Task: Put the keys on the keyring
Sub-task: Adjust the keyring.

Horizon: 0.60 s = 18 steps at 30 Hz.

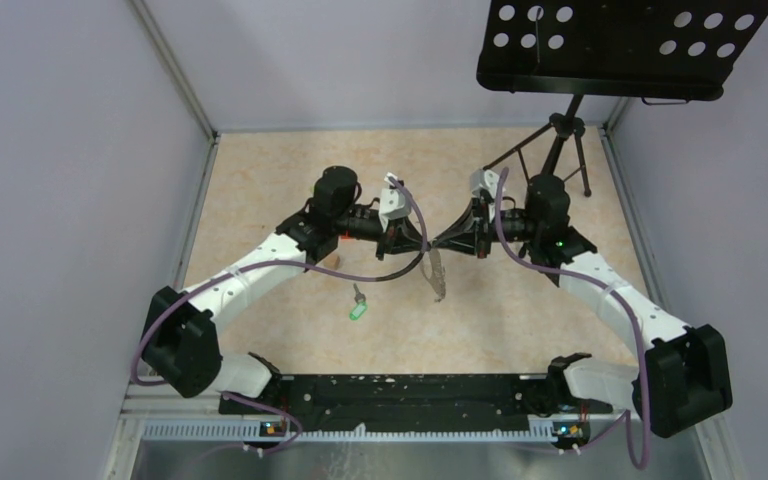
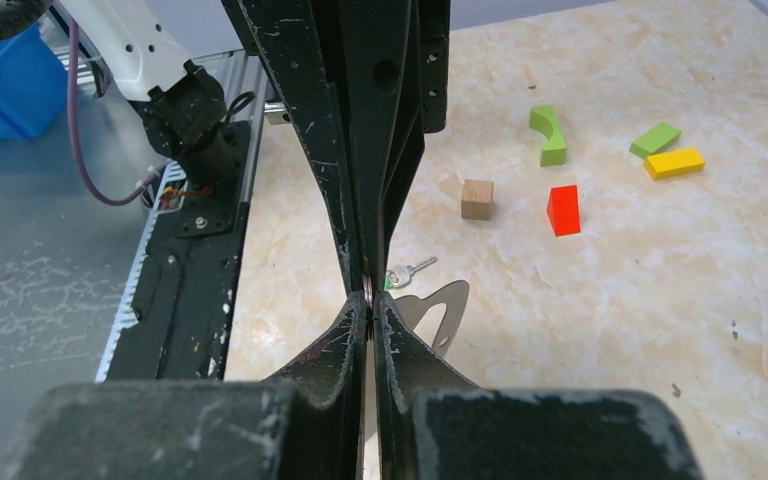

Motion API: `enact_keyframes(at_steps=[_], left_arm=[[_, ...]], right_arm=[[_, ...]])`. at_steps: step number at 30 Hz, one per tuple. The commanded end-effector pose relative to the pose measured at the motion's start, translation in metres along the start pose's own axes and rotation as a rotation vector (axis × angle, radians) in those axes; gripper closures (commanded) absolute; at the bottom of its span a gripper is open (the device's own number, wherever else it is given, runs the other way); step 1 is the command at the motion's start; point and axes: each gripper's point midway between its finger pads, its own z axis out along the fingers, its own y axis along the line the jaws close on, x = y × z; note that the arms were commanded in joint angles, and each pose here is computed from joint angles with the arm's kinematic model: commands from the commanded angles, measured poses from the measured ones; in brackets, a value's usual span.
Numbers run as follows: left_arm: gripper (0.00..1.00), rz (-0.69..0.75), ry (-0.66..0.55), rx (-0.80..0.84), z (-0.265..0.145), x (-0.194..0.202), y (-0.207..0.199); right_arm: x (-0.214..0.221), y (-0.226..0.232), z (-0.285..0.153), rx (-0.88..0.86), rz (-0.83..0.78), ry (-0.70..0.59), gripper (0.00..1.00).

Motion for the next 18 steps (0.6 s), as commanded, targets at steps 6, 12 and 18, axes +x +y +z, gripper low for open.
enact_keyframes(at_steps=[6,12,18], left_arm=[[0.91,0.148,-0.073,0.011,-0.003,-0.044,-0.002],[0.77,0.127,-0.073,0.027,0.002,-0.044,0.0],[0.7,0.118,-0.057,0.029,0.004,-0.038,0.002]], right_arm=[[-0.004,-0.005,0.001,0.014,-0.053,0.015,1.0],[-0.001,-0.006,0.002,0.012,-0.043,0.02,1.0],[-0.001,-0.006,0.002,0.011,-0.043,0.02,1.0]])
